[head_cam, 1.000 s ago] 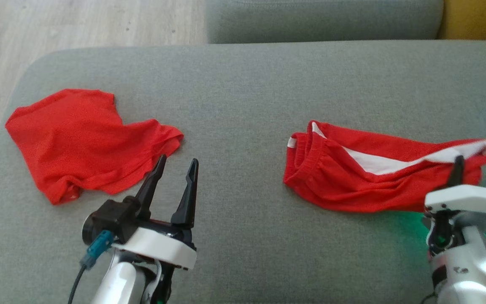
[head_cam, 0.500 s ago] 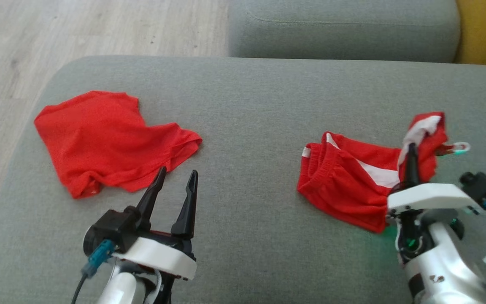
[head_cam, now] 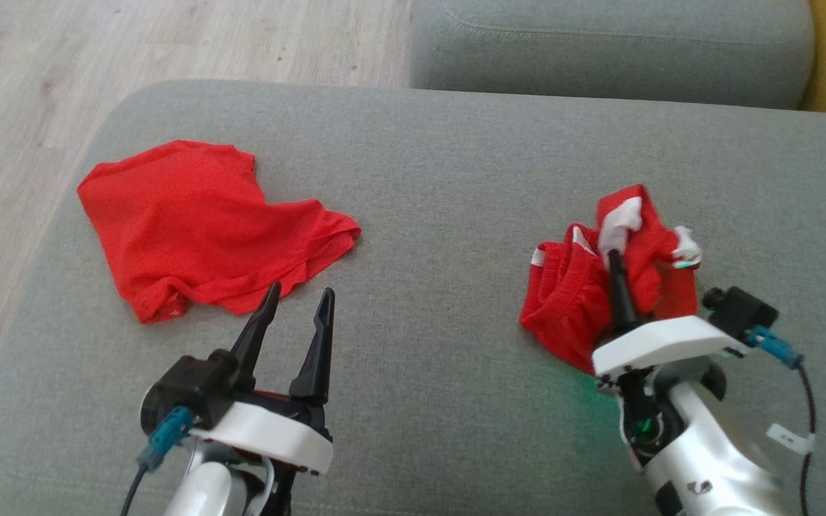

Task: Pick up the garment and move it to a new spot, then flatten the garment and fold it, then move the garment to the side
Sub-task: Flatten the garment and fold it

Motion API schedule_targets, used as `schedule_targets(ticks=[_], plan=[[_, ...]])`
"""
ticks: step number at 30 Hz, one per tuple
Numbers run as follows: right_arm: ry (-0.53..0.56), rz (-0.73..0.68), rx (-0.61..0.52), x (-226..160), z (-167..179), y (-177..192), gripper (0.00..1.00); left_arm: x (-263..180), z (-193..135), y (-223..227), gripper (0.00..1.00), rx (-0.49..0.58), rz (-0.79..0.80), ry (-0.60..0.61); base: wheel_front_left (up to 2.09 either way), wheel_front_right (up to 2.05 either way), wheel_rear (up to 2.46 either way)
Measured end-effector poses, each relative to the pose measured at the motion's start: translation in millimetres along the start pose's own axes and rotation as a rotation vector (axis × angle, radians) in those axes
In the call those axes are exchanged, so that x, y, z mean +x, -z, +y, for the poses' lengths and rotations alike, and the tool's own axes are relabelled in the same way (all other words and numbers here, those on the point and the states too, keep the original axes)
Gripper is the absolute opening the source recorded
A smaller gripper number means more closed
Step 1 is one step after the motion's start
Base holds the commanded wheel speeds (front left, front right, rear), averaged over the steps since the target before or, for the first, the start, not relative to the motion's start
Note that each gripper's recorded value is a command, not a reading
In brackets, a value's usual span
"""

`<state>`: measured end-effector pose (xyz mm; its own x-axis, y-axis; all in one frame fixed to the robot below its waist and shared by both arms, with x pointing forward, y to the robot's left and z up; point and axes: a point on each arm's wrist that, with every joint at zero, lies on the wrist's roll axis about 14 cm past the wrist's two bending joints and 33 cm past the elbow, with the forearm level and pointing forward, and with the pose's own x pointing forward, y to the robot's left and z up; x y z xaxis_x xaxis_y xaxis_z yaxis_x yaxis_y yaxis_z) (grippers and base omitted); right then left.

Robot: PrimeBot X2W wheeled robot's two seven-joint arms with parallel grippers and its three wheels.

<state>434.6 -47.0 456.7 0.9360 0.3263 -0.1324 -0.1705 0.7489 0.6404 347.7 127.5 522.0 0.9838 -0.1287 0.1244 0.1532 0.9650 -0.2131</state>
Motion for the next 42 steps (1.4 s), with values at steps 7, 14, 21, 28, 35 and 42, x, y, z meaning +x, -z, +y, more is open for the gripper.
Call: schedule_targets(ticks=[7,14,21,28,35,42], plan=[[-0.038,0.106,-0.030,-3.2,10.6,32.9,0.00,-0.9,3.3,1.2,1.00,0.001,0.004,-0.012,0.00,0.00,0.00],[-0.075,0.220,-0.072,-8.5,19.5,65.7,1.00,-1.3,5.5,2.2,1.00,0.002,0.008,-0.020,0.00,0.00,0.00],[-0.166,0.299,-0.114,-11.3,44.5,86.7,1.00,-0.7,6.1,2.3,1.00,-0.008,0.008,-0.024,0.00,0.00,0.00],[-0.187,0.328,-0.107,-17.7,51.9,93.1,1.00,0.6,3.1,0.3,1.00,-0.007,0.001,-0.017,0.00,0.00,0.00],[-0.193,0.228,-0.124,-7.5,57.2,58.3,1.00,4.8,-4.4,-5.6,1.00,-0.009,-0.019,0.009,0.00,0.00,0.00],[-0.126,-0.005,-0.256,-4.0,28.3,-21.2,1.00,12.2,-15.1,-19.2,1.00,-0.013,-0.063,0.047,0.00,0.00,0.00]])
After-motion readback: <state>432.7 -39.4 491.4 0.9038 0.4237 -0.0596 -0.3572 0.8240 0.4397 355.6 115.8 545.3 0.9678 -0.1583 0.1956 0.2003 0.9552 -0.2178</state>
